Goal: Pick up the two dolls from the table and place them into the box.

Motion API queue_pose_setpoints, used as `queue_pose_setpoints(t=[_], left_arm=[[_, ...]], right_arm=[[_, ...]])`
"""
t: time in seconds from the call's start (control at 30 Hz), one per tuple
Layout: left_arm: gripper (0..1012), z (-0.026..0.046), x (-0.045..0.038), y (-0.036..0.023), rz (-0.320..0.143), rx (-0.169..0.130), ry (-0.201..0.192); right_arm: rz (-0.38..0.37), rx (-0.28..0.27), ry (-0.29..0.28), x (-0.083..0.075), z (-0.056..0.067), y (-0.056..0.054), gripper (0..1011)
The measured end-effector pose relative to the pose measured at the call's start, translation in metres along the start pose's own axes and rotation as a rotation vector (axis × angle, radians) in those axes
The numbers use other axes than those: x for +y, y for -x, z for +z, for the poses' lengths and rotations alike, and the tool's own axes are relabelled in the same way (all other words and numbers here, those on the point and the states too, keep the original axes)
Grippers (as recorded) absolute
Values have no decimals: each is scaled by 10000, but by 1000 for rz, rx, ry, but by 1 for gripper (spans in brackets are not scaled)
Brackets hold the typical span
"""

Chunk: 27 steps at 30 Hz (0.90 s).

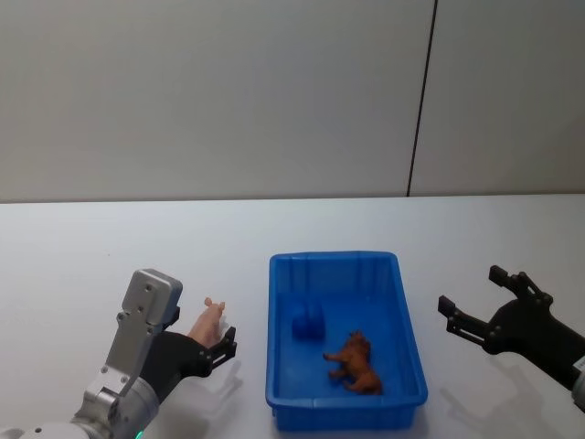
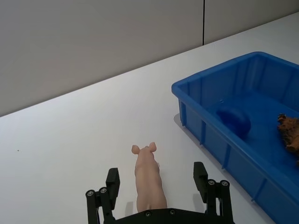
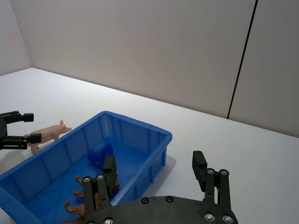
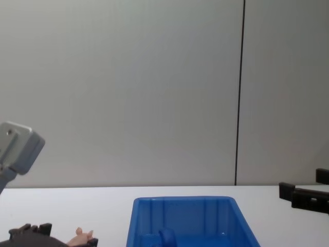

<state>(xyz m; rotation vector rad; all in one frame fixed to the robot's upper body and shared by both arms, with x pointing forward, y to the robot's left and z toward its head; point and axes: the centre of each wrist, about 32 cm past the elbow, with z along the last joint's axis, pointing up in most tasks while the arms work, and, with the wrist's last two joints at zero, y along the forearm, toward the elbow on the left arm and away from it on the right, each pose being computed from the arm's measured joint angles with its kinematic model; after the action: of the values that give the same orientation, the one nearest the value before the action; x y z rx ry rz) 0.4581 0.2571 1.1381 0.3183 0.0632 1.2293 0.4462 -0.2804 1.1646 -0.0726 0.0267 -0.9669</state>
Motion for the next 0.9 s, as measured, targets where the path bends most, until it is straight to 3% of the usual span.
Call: queue_pose_setpoints(t=[0.5,0.77,0.9], left_arm=[[1001,-192,-67,-93,-11,21,-32],[846,-261,-93,-125,-20,22,-41],[681,-281,-103,-137,-24,18,-43]], right_arm=[[0,0,0,0,0,0,1001],[0,0,0,0,-1,0,1001],[0,0,0,0,0,0,1001]])
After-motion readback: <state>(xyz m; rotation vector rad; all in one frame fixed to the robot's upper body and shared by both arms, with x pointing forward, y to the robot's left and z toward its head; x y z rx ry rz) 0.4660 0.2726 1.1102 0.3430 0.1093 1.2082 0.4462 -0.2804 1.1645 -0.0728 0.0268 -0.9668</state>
